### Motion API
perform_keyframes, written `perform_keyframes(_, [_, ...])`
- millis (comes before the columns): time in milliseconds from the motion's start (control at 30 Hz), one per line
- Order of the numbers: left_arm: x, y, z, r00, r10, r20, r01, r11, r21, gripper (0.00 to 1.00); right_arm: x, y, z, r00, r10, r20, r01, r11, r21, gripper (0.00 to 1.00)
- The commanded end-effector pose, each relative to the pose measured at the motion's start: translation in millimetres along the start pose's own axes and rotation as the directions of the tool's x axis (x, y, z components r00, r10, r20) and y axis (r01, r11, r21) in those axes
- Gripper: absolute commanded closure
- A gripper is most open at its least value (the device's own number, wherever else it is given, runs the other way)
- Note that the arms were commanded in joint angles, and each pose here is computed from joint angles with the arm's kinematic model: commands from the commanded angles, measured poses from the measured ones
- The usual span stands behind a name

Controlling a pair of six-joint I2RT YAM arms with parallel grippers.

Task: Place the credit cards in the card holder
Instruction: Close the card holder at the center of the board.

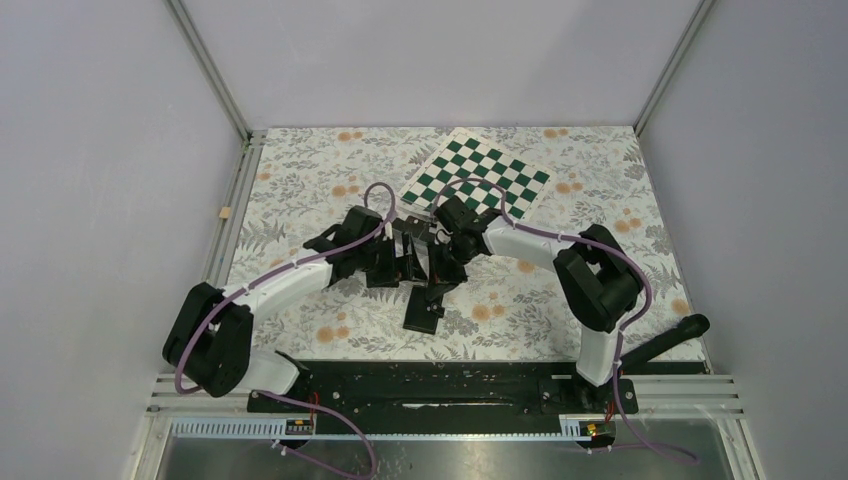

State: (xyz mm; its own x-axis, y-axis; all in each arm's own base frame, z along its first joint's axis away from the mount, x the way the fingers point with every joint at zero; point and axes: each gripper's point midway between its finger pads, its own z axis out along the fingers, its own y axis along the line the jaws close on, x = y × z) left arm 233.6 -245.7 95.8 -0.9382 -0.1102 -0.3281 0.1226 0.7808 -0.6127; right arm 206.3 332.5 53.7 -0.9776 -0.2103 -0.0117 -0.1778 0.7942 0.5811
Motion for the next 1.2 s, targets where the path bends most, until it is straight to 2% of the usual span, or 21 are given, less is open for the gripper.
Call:
perform_keyframes(0, [21.9,-2.9,7.7,0.993,0.072,-0.091,-0.07,0.997,0.024,0.2,-11.0,3.4,-31.0,0.996,-0.021,0.084,0.02,1.0,0.009,1.0])
perform_keyframes(67, [29.4,-6.4,12.0,0.989,0.097,-0.116,-0.095,0.995,0.021,0.26,-3.9,-7.5,-32.9,0.998,-0.012,0.066,0.01,0.999,0.035,1.0])
perform_keyframes(233, [40.3,-12.4,19.5,0.982,0.116,-0.148,-0.115,0.993,0.014,0.33,23.3,-26.3,-32.7,1.0,-0.008,0.006,0.007,0.997,0.071,1.0])
perform_keyframes(400, [50.2,-5.9,28.0,0.977,0.114,-0.179,-0.119,0.993,-0.019,0.36,39.5,-33.1,-27.2,0.999,0.007,-0.047,-0.004,0.998,0.056,1.0])
perform_keyframes(933, [48.7,4.7,42.5,0.983,0.082,-0.167,-0.098,0.992,-0.086,0.39,12.7,-12.9,-0.3,0.997,0.009,-0.075,-0.008,1.0,0.012,1.0])
perform_keyframes(1167, [48.0,13.0,50.0,0.981,0.075,-0.178,-0.098,0.987,-0.128,0.46,7.3,-15.9,14.1,0.995,0.016,-0.097,-0.014,1.0,0.026,1.0])
